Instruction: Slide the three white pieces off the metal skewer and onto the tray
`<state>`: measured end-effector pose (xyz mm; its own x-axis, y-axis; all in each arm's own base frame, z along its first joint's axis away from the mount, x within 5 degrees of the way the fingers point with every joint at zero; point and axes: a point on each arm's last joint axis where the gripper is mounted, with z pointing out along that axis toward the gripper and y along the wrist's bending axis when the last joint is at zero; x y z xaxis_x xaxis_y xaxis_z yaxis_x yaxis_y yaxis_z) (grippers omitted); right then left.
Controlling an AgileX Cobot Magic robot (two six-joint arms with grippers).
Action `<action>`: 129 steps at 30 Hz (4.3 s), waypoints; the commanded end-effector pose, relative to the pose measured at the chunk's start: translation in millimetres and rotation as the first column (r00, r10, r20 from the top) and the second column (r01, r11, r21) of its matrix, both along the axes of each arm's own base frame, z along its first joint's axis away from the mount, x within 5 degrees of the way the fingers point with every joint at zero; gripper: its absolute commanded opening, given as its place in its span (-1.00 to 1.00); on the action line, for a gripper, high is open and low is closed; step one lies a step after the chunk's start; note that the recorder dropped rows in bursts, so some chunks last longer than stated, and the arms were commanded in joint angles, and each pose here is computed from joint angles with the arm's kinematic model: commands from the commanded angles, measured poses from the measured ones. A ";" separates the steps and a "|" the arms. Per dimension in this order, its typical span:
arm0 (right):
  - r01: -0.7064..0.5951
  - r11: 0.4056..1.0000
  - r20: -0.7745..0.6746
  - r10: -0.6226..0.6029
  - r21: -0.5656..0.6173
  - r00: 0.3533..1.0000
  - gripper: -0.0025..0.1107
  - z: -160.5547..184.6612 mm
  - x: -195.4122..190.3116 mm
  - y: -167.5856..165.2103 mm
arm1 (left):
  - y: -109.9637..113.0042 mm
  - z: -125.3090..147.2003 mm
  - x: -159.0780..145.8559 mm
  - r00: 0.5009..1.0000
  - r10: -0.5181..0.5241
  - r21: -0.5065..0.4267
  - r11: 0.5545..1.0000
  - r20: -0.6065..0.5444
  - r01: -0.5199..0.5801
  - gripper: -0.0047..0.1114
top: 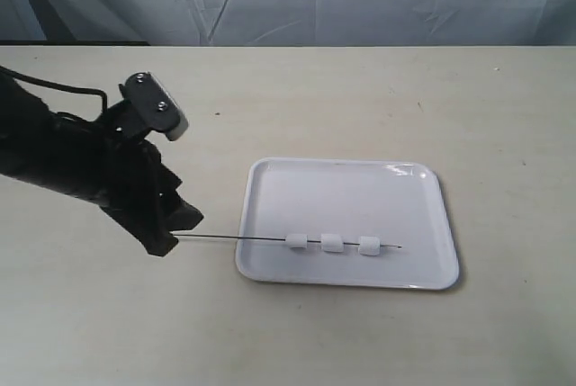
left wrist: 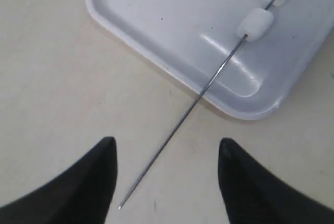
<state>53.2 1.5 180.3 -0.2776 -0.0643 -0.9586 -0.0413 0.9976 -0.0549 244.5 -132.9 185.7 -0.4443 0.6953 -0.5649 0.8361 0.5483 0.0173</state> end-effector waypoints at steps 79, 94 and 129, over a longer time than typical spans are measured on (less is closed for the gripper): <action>-0.014 0.990 0.933 0.135 -0.138 0.333 -0.97 97.8 -34.6 10.9 | -41.1 -41.2 1.9 0.942 -0.278 0.423 0.842 -0.189 0.334 -0.92; -0.567 0.774 0.300 0.491 0.280 0.818 -0.97 132.2 35.5 53.6 | -15.3 9.2 -30.6 0.942 0.048 0.483 0.867 -0.333 0.126 -0.92; -0.098 0.752 -0.389 0.443 0.652 0.807 -0.97 27.6 154.4 54.7 | -45.9 -11.4 -87.4 0.681 0.175 -0.158 0.904 -0.711 -0.398 -0.92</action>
